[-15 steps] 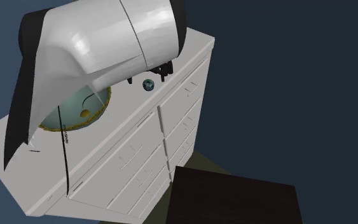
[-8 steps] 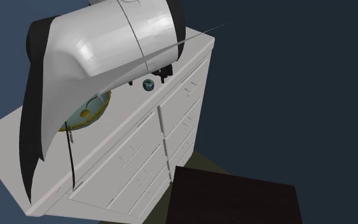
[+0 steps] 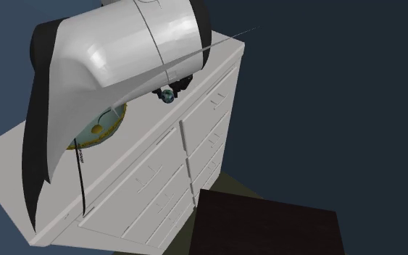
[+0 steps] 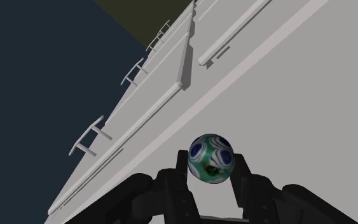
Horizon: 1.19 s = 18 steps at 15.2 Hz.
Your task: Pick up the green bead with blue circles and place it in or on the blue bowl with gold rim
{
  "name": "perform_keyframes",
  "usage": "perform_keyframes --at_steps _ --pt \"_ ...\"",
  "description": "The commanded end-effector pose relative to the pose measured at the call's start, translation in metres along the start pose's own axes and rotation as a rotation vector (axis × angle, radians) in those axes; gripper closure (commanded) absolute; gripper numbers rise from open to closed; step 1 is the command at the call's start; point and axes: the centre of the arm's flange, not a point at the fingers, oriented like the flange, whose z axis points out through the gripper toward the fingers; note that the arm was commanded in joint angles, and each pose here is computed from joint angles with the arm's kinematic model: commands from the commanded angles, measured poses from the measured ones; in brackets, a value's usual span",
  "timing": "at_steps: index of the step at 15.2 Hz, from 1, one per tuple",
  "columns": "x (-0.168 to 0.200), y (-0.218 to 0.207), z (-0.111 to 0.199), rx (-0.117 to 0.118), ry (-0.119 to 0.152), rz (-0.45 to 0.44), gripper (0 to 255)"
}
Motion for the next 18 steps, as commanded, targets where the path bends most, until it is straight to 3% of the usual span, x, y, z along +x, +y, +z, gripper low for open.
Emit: perform_keyframes --at_steps 1,18 --pt "0.000 0.000 0.000 0.000 0.000 0.000 255" --pt "0.023 0.000 -0.076 0.000 0.000 0.000 255"
